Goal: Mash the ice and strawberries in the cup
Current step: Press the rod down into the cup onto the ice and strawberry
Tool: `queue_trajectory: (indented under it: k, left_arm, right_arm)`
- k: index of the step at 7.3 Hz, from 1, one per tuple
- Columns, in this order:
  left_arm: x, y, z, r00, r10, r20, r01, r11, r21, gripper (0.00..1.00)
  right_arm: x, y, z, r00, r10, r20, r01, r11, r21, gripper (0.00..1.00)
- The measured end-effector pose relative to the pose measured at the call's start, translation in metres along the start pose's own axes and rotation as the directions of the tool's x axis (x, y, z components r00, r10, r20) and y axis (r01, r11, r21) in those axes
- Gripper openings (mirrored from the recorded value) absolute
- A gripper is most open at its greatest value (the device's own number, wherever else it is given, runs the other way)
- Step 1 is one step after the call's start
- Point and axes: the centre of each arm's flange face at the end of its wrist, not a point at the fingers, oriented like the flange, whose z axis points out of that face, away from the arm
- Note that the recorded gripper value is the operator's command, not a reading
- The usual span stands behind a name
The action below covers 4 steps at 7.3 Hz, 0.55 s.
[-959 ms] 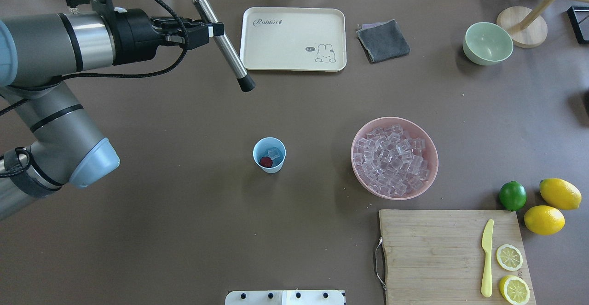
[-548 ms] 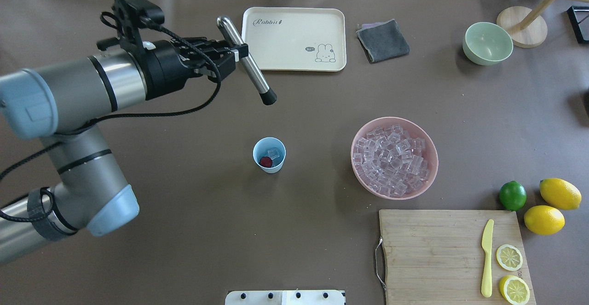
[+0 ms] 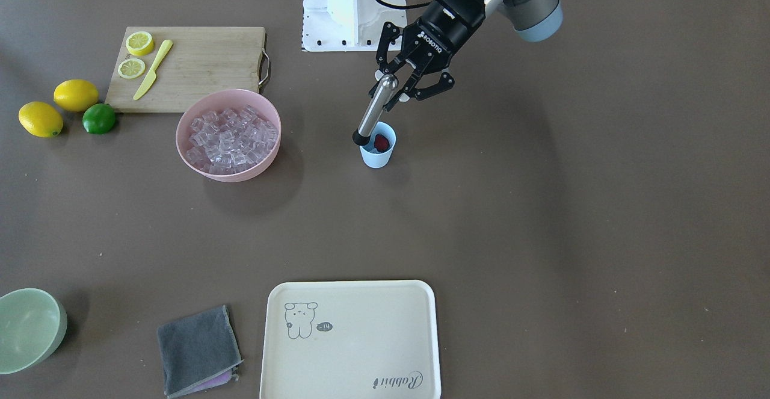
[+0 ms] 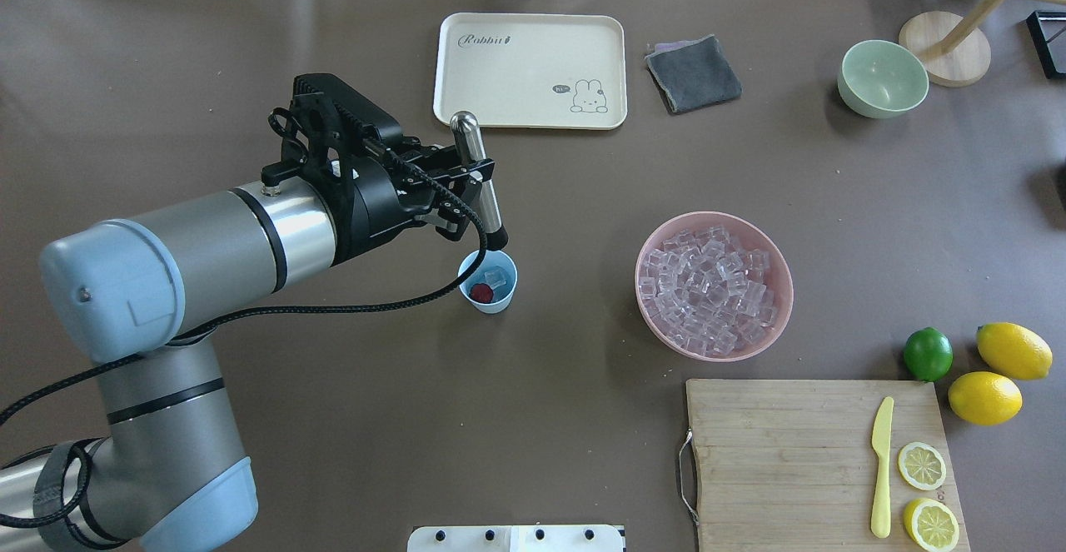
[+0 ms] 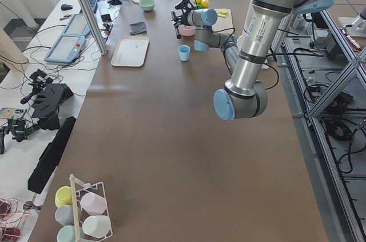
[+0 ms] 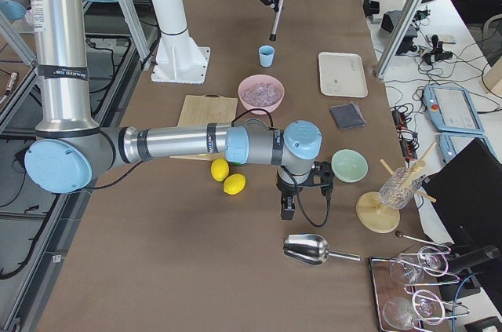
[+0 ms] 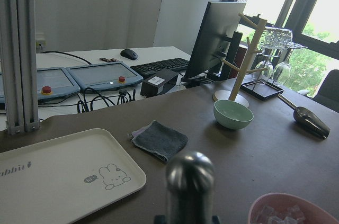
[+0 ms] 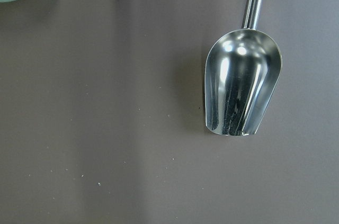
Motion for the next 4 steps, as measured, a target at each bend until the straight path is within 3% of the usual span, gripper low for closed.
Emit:
queue_trajectory:
  k: [2,4]
  left_arm:
    - [0.003,0.002,-0.001,0.999,0.015,0.046,-0.014,0.999,-0.033,0.31]
    - [0.009,0.03,0.02,0.999,0.012,0.046,-0.011,1.0,-0.01,0.31]
  right_arm:
    - [0.001,0.0,0.001,1.0,0.001,0.0,-0.001,1.0,-0.002,1.0]
    - [0.002,0.0,0.002,1.0,0.001,0.001,-0.001,1.0,-0.004,1.0]
